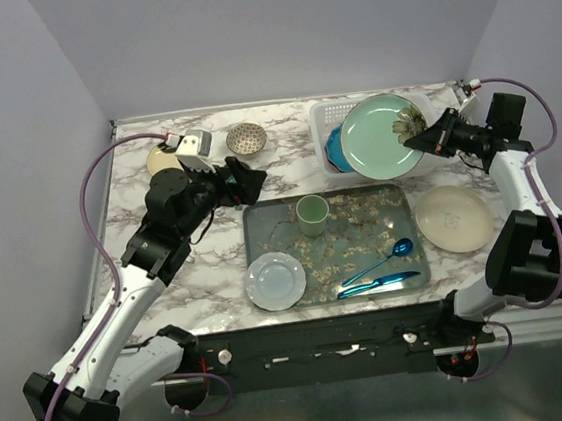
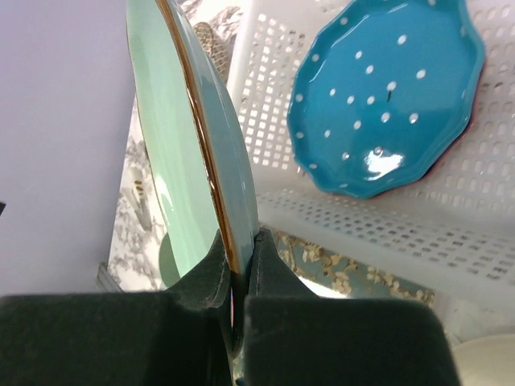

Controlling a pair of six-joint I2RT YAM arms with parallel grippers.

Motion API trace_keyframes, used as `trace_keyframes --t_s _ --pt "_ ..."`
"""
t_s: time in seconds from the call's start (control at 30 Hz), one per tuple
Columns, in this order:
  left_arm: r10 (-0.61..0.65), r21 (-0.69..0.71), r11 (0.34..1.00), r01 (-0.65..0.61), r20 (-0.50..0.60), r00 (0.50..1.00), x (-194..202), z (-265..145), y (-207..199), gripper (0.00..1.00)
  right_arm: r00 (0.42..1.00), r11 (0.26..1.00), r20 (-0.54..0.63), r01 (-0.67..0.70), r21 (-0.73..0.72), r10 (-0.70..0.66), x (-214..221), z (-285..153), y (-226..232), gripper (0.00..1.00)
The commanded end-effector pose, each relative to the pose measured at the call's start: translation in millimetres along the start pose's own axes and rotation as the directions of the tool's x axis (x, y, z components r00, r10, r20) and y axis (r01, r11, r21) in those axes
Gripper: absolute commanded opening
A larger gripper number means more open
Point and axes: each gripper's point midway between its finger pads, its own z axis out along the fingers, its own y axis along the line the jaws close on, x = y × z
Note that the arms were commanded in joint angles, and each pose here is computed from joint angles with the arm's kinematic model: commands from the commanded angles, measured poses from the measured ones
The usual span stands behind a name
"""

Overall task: Place the mixed dishes into the plastic bin
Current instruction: Place the plate in the plastic bin.

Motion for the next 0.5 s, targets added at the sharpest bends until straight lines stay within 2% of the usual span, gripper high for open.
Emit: trace_keyframes --t_s 0.0,0.27,0.47 --pt "0.171 -0.158 0.971 -0.179 -0.062 0.983 20.8 -13.7 42.5 0.99 0.997 0.999 0.07 0.043 0.032 -0.045 -43.1 19.3 -0.4 0.02" --pt "0.217 -0.207 0.953 -0.222 -0.049 0.975 19.0 -27.1 53.3 0.99 0.999 0.996 0.032 0.022 0.083 -0.024 -49.5 60.0 -32.9 0.04" --pt "0.217 -0.185 0.957 -0.224 -0.058 0.974 23.1 -25.5 51.0 0.99 1.0 0.994 -0.005 0.016 0.108 -0.015 -47.1 88.2 -53.4 0.05"
